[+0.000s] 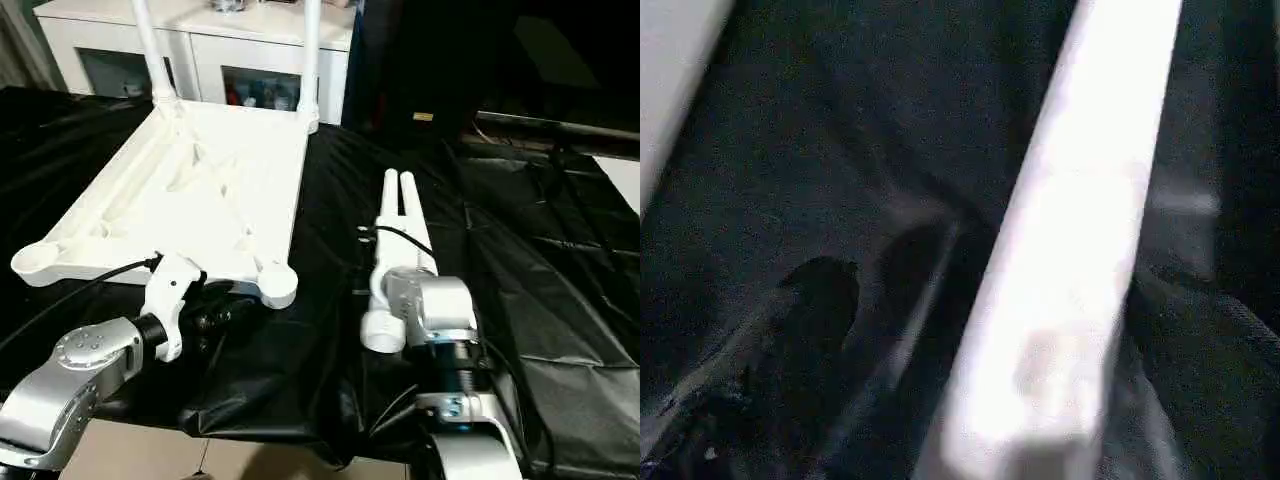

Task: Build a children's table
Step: Pick table leg

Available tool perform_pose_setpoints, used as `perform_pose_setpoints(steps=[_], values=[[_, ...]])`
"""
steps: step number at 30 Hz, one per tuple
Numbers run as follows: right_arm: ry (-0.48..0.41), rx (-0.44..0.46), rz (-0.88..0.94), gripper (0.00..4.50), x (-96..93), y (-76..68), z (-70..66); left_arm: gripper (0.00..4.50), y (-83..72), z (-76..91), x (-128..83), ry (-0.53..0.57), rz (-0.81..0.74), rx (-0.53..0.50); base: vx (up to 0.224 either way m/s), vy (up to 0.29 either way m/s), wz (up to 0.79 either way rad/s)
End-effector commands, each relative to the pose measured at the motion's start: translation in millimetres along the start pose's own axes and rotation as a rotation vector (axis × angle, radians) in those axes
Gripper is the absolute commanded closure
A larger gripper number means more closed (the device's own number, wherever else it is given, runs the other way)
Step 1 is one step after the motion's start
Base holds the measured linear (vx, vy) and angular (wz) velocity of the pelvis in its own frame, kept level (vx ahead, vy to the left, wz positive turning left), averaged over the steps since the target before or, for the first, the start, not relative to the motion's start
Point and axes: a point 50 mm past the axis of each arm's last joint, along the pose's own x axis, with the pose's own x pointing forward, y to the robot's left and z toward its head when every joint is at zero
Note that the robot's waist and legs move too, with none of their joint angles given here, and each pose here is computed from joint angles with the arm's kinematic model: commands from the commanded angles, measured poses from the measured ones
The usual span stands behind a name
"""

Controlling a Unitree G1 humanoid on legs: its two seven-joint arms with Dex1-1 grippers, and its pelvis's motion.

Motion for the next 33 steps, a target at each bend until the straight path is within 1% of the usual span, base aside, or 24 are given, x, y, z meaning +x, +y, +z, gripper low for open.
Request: perform_pose_setpoints(steps=[1, 3, 4, 5, 6, 7, 8, 9, 10, 11, 12, 13, 14, 16, 17, 18, 25, 27, 29, 33], values=[[-0.037, 0.024, 0.008, 0.0, -4.1, -0.4, 10.1, 1.23, -2.4, 3.0, -1.0, 0.004, -0.006, 0.031, 0.0, 0.0, 0.0], [-0.036, 0.028, 0.002, 0.0, -3.7, -1.4, 10.3, 1.06, -2.9, 2.7, -1.2, 0.007, -0.006, 0.034, 0.0, 0.0, 0.0], [-0.036, 0.028, 0.002, 0.0, -3.7, -1.4, 10.3, 1.06, -2.9, 2.7, -1.2, 0.007, -0.006, 0.034, 0.0, 0.0, 0.0], [-0.03, 0.025, -0.014, 0.0, -2.4, -3.7, 9.1, 0.85, -3.4, 2.3, -1.4, 0.01, -0.007, 0.036, 0.0, 0.0, 0.0], [-0.017, 0.03, -0.019, 0.0, -0.2, -5.0, 6.0, 0.85, -3.6, 1.9, -1.3, 0.012, -0.006, 0.038, 0.0, 0.0, 0.0], [-0.007, 0.033, -0.02, 0.0, 1.4, -5.6, 3.8, 0.73, -3.8, 1.7, -1.2, 0.014, -0.006, 0.039, 0.0, 0.0, 0.0], [-0.007, 0.033, -0.02, 0.0, 1.4, -5.6, 3.8, 0.73, -3.8, 1.7, -1.2, 0.014, -0.006, 0.039, 0.0, 0.0, 0.0], [0.015, 0.04, -0.009, 0.0, 4.0, -4.8, -0.5, 0.73, -3.9, 1.6, -1.0, 0.015, -0.007, 0.041, 0.0, 0.0, 0.0], [0.039, 0.052, 0.009, 0.0, 6.7, -3.0, -5.3, 0.52, -3.9, 1.7, -0.7, 0.015, -0.007, 0.044, 0.0, 0.0, 0.0], [0.054, 0.072, 0.028, 0.0, 8.3, -1.2, -8.3, 0.52, -3.9, 1.7, -0.4, 0.016, -0.006, 0.046, 0.0, 0.0, 0.0], [0.073, 0.102, 0.058, 0.26, 10.1, 1.3, -12.2, 0.3, -3.8, 1.8, 0.0, 0.017, -0.005, 0.05, 0.0, 0.0, 0.0], [0.087, 0.13, 0.086, 0.33, 11.3, 3.5, -15.1, 0.3, -3.9, 2.0, 0.3, 0.016, -0.005, 0.051, 0.0, 0.0, 0.0], [0.092, 0.14, 0.094, 0.33, 11.7, 4.3, -16.0, 0.3, -3.9, 2.0, 0.5, 0.016, -0.004, 0.051, 0.0, 0.0, 0.0], [0.107, 0.169, 0.119, 0.51, 12.8, 6.0, -18.9, 0.05, -4.0, 2.1, 0.6, 0.015, -0.004, 0.053, 0.0, 0.0, 0.0], [0.111, 0.176, 0.122, 0.66, 13.2, 6.3, -19.6, 0.01, -3.9, 2.2, 0.7, 0.016, -0.004, 0.054, 0.0, 0.0, 0.0], [0.119, 0.19, 0.127, 0.66, 13.8, 6.7, -21.3, 0.01, -3.7, 2.3, 0.9, 0.017, -0.003, 0.059, 0.0, 0.0, 0.0], [0.125, 0.205, 0.128, 1.25, 14.8, 4.4, -21.3, 0.0, -4.5, 3.3, 1.2, 0.012, -0.01, 0.062, 0.0, 0.0, 0.0], [0.13, 0.213, 0.119, 1.48, 15.4, 2.0, -22.6, 0.0, -5.6, 3.2, 1.1, 0.013, -0.021, 0.059, 0.0, 0.0, 0.0], [0.142, 0.213, 0.113, 1.55, 15.5, 0.3, -25.3, 0.0, -6.6, 3.3, 1.3, 0.012, -0.026, 0.056, 0.0, 0.0, 0.0], [0.159, 0.208, 0.111, 1.96, 15.7, -2.0, -28.2, 0.0, -8.0, 4.1, 2.3, 0.011, -0.029, 0.059, 0.0, 0.0, 0.0]])
